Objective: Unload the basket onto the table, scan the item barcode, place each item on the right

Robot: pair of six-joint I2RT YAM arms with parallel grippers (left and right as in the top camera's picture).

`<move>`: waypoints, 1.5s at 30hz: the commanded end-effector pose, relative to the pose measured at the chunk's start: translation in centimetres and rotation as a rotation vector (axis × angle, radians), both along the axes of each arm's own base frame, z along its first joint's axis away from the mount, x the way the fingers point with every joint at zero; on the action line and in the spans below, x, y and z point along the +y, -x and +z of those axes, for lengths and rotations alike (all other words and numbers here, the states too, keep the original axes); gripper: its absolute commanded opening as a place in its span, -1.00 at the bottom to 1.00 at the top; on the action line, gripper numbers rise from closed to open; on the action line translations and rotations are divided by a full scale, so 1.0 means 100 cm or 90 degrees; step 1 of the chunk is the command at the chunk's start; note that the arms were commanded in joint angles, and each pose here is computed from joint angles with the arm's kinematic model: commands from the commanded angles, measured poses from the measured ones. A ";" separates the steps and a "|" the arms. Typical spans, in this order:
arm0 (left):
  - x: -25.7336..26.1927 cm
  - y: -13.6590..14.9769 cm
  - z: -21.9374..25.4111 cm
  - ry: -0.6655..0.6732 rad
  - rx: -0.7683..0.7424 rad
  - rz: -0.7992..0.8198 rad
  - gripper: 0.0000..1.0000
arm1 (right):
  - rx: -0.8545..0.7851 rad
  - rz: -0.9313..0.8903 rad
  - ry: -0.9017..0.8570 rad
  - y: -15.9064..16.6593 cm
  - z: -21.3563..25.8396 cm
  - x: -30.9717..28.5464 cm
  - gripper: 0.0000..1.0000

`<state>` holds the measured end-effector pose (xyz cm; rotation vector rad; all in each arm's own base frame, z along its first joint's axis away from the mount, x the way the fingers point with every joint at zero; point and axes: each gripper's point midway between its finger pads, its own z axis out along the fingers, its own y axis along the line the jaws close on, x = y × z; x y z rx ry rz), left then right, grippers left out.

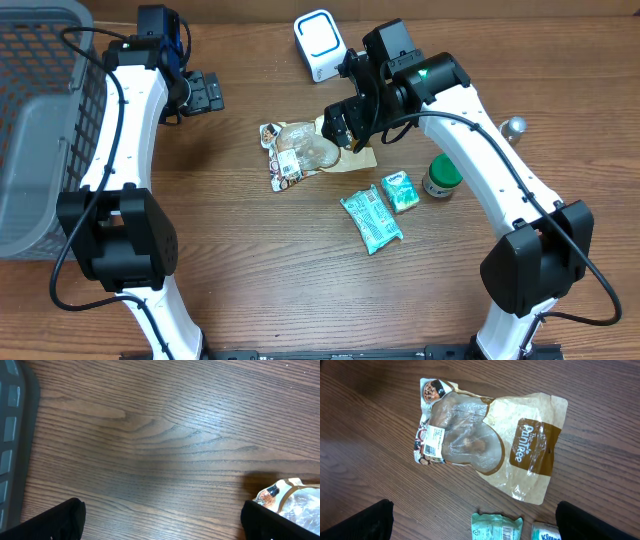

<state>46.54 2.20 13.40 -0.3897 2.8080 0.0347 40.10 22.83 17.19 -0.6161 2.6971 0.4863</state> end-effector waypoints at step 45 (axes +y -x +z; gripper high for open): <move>-0.027 0.064 -0.164 0.053 0.060 -0.028 0.99 | -0.011 -0.007 0.001 -0.004 0.004 -0.002 1.00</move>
